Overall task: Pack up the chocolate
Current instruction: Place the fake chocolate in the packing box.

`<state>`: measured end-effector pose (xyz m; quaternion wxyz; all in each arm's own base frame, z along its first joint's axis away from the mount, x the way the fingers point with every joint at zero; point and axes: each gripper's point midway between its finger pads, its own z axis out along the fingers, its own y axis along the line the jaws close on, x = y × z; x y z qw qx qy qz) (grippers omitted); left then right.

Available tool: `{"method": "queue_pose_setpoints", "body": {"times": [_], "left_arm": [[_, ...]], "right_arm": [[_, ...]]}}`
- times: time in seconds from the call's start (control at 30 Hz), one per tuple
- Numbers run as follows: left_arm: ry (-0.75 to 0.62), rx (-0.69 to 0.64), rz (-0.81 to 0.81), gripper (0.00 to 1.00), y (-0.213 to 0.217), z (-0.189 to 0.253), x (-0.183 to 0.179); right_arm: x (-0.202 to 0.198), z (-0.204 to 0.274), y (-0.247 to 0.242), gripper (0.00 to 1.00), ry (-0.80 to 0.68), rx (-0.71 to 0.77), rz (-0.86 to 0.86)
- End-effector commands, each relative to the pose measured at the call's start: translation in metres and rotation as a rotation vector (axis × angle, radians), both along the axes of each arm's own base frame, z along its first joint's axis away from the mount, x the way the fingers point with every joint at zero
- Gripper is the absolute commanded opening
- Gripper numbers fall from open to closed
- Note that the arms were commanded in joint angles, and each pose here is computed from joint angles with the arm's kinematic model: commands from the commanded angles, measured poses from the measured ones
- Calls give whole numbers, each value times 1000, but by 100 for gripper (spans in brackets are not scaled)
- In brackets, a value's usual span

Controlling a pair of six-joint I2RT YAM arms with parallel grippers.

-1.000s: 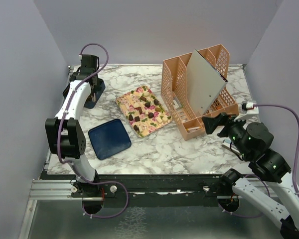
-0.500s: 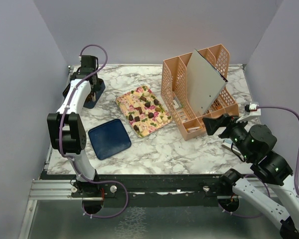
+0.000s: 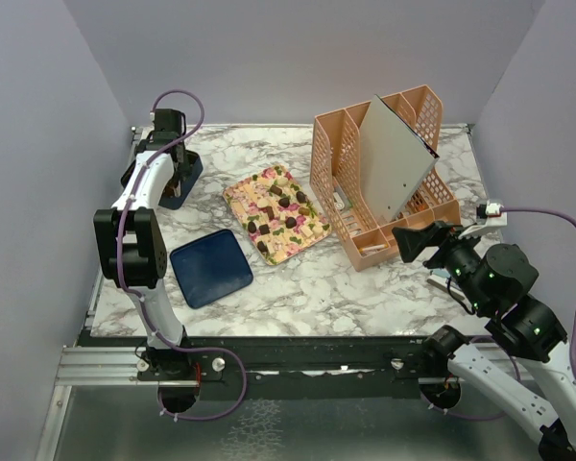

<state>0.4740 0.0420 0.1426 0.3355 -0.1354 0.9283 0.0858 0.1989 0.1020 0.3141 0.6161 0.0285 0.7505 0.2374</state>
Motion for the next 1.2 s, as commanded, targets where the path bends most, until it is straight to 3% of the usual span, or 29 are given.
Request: {"method": "queue_pose_setpoints", "body": {"times": [0.0,0.23,0.83,1.17], "left_arm": [[-48,0,-18,38,-1,14,13],[-51,-9,-33,43,-4,17,10],[-102,-141,-172,39,-42,51,-24],[-62,-111,-405,39,-131,46,-65]], "right_arm": [[-4,2,-1,97,-5,-2,10],[-2,-2,0,97,3,-6,10],[-2,-5,2,97,15,-2,12],[3,-7,-1,97,21,-28,-12]]}}
